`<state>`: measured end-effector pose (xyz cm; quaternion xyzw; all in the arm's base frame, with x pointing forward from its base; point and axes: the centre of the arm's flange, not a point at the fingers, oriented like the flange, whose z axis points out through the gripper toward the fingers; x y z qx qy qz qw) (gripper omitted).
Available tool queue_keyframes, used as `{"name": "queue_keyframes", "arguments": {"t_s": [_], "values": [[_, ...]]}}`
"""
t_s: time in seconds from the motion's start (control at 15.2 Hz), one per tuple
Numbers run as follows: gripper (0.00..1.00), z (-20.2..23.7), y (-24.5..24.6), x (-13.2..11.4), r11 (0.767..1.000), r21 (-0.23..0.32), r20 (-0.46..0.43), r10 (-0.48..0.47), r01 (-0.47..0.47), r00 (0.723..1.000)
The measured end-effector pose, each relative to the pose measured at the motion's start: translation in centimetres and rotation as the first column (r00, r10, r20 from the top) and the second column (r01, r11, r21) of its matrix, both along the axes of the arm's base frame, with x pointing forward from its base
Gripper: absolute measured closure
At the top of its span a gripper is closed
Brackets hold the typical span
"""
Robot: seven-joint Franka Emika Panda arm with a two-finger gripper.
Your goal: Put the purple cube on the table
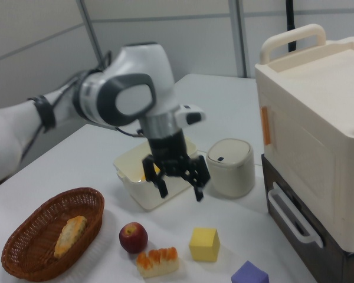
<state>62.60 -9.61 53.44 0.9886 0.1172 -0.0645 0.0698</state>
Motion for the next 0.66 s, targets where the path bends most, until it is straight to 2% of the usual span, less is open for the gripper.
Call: {"name": "queue_keyframes", "arguments": {"t_s": [0.2,0.4,0.66], "values": [[0.0,1.7,2.1,-0.3,0.996,0.013,0.044,-0.085,0.084,0.995],[0.0,1.9,3.4,-0.3,0.982,0.032,0.063,-0.189,0.187,0.98],[0.0,1.9,3.3,-0.3,0.974,0.035,0.066,-0.225,0.223,0.972]]}}
